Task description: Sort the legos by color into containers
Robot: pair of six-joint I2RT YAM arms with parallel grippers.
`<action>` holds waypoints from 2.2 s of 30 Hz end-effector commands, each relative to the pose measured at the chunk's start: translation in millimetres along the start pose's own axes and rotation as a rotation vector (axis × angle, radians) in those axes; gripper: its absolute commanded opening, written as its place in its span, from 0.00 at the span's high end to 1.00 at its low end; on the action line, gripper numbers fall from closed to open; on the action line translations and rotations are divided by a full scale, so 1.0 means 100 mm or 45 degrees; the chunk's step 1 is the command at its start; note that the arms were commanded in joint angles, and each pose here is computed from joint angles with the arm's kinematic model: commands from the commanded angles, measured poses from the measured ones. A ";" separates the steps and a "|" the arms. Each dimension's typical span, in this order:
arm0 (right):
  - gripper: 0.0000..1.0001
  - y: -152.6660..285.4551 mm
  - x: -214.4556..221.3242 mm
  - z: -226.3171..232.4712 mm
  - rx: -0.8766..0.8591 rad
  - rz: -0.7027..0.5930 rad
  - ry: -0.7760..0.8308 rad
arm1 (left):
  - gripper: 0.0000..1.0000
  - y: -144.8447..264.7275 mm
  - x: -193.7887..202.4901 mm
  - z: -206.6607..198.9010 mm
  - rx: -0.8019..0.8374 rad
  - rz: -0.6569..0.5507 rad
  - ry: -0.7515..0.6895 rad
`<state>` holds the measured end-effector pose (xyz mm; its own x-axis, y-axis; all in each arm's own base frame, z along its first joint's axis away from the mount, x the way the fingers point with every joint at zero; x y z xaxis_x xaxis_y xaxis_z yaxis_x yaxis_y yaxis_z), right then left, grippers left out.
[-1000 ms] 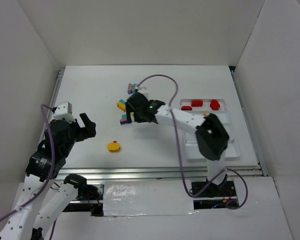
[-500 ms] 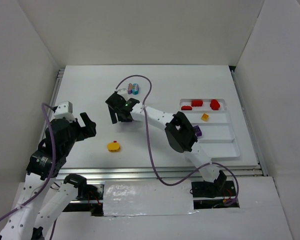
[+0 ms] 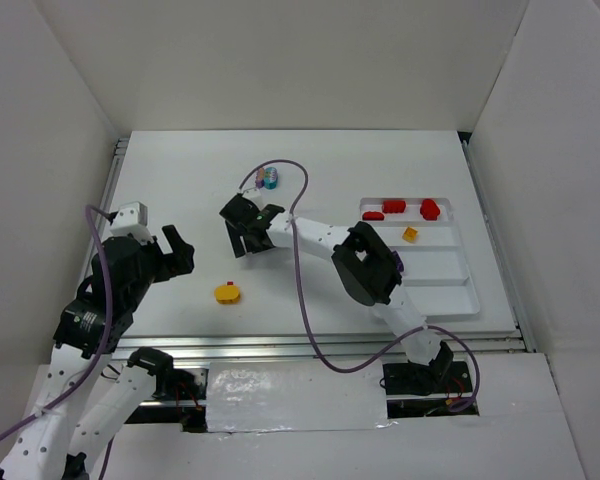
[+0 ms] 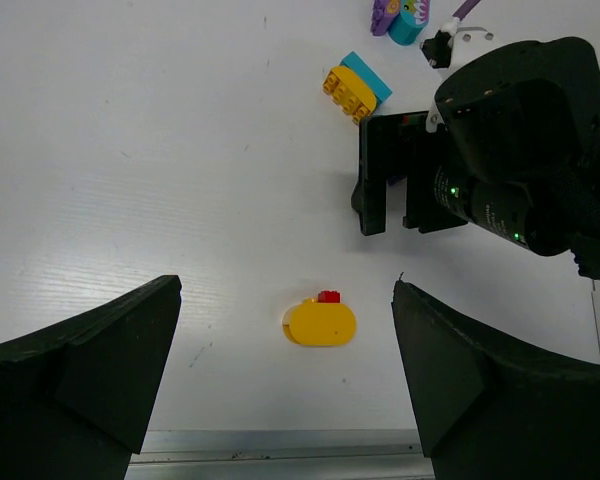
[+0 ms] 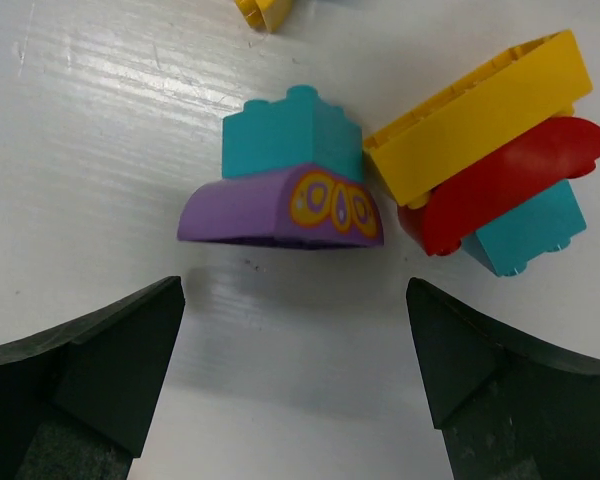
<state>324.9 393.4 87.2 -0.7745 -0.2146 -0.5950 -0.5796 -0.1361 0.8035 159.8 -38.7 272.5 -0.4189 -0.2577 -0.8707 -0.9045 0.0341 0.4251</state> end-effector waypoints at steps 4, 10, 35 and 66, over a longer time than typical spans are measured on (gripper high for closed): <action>0.00 0.49 -0.41 0.07 -0.132 -0.186 -0.078 | 0.00 -0.03 -0.06 -0.04 0.030 -0.034 0.001; 0.02 0.31 -0.47 0.09 -0.088 -0.248 -0.031 | 0.00 -0.04 -0.06 -0.04 0.039 -0.028 -0.003; 0.41 0.07 -0.56 -0.16 -0.279 -0.299 0.251 | 0.01 -0.04 -0.05 -0.06 0.062 -0.024 -0.012; 1.00 2.45 -0.18 -0.67 -1.245 -0.442 0.087 | 0.01 0.05 0.14 -0.80 1.055 0.171 -0.045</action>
<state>245.5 308.8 267.0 -0.5533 -0.0791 -0.8292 -0.4574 -0.8031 0.3818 163.9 -85.4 269.6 -0.5117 -0.1909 -0.8377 -0.7993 0.4632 0.3828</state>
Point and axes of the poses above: each gripper's point midway between its finger pads, its own y axis back along the fingers, its own z axis along the line the jaws close on, x = y × z, the point moved 7 cm from there along y, back along the fingers, and after that the axes turned 1 degree about -y, right-handed, at the moved point
